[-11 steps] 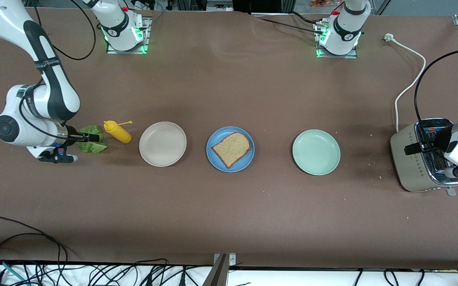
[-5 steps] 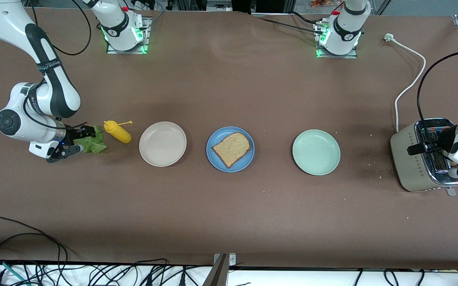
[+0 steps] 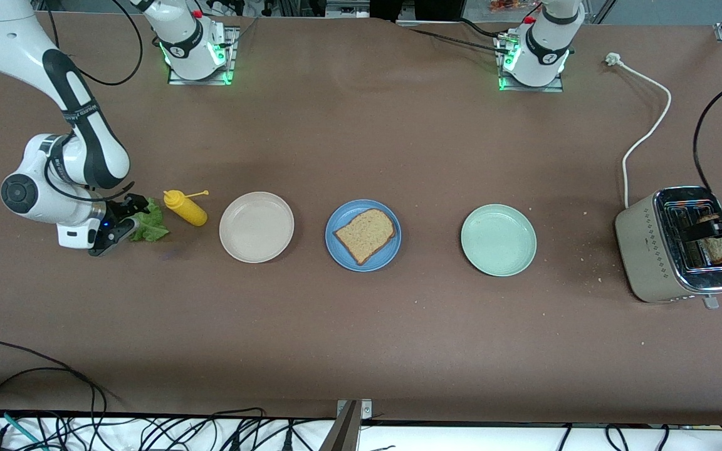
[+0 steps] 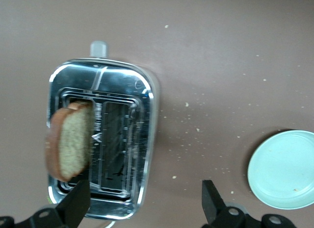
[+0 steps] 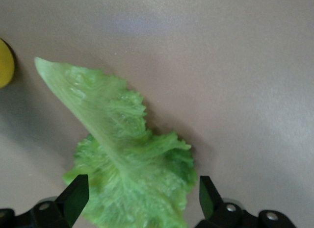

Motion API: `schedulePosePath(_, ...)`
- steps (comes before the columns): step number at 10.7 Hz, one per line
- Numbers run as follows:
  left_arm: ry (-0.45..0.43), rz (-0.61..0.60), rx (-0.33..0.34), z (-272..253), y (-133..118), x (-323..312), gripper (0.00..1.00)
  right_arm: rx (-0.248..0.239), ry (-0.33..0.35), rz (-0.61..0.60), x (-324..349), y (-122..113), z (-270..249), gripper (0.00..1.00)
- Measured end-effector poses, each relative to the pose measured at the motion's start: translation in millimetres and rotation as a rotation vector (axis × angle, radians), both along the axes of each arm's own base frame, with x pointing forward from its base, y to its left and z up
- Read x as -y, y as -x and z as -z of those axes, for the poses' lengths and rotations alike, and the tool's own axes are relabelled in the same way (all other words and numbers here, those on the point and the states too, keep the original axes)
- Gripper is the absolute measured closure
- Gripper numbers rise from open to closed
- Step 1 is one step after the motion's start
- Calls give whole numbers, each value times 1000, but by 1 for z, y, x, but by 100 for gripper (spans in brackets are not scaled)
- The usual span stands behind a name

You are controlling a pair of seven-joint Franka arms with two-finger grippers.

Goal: Make sandwich in blue plate with both arms
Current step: 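Grasp the green lettuce leaf with the right gripper, then lift the lettuce and carry it over the blue plate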

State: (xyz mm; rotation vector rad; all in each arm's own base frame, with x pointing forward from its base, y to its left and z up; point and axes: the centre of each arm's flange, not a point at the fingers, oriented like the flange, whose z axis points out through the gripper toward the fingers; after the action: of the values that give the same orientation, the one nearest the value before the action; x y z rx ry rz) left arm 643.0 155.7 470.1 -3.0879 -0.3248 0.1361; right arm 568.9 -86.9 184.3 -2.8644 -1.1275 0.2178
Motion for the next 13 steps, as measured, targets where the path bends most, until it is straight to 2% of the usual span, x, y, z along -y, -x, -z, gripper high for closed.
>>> schedulePosePath(2,2,-10,3,0,8,-32,0,12,-14,-60,9,1,13,4)
schedulePosePath(3,3,-17,7,0,11,-46,0,19,-16,-68,12,1,14,11)
schedulePosePath(8,8,-30,29,16,15,-86,0,39,-11,-71,15,-5,5,83)
schedulePosePath(9,9,-24,30,15,14,-82,0,39,-12,-73,14,-5,4,90)
schedulePosePath(11,11,-16,32,15,12,-77,0,24,-12,-72,15,-10,-3,90)
schedulePosePath(13,11,-17,32,15,12,-78,0,-17,-12,-75,16,-30,-33,90)
